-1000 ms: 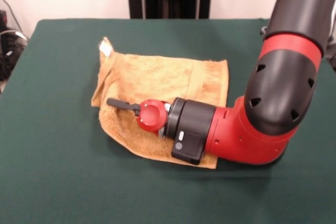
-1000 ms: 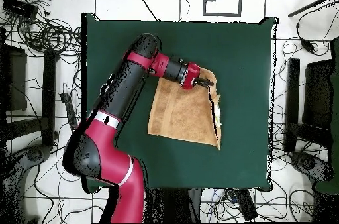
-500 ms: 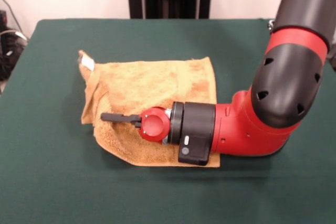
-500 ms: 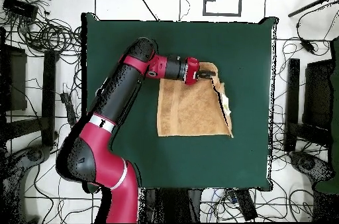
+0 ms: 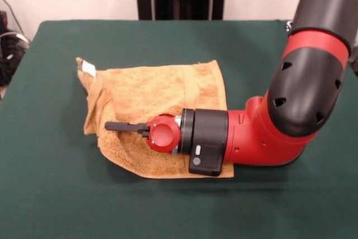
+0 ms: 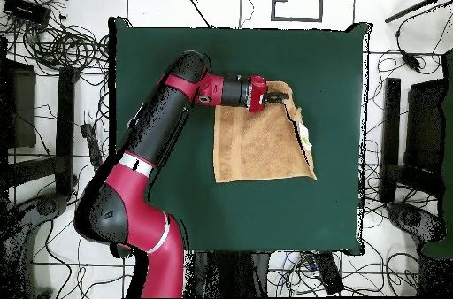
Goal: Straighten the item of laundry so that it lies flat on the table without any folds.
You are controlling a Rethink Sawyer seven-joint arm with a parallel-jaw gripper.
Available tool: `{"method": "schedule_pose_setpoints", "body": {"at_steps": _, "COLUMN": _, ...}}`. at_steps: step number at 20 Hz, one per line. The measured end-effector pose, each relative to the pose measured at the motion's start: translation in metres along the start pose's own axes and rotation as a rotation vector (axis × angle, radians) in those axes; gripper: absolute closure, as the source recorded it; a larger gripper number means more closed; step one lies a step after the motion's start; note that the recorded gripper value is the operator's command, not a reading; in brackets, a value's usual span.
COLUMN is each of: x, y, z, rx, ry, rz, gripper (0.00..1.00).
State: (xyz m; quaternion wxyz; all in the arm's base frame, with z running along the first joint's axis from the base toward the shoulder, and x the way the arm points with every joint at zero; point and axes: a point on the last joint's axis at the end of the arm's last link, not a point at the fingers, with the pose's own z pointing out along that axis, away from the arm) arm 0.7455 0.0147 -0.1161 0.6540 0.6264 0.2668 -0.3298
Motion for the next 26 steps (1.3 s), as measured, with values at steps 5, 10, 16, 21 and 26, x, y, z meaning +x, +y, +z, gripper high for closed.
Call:
{"method": "schedule_pose_setpoints", "body": {"at_steps": 5, "x": 0.000, "y": 0.000, "z": 0.000, "rx": 0.009, "ry": -0.009, "rz": -0.003, "gripper": 0.00}}
{"method": "schedule_pose_setpoints", "body": {"at_steps": 10, "x": 0.000, "y": 0.000, "z": 0.000, "rx": 0.009, "ry": -0.009, "rz": -0.004, "gripper": 0.00}}
{"method": "schedule_pose_setpoints", "body": {"at_steps": 16, "x": 0.000, "y": 0.000, "z": 0.000, "rx": 0.009, "ry": -0.009, "rz": -0.004, "gripper": 0.00}}
{"method": "schedule_pose_setpoints", "body": {"at_steps": 21, "x": 0.000, "y": -0.001, "z": 0.000, "rx": 0.018, "ry": -0.006, "rz": -0.003, "gripper": 0.00}}
{"method": "schedule_pose_setpoints", "body": {"at_steps": 26, "x": -0.009, "y": -0.015, "z": -0.008, "rx": 0.149, "ry": 0.118, "rz": 0.027, "gripper": 0.00}}
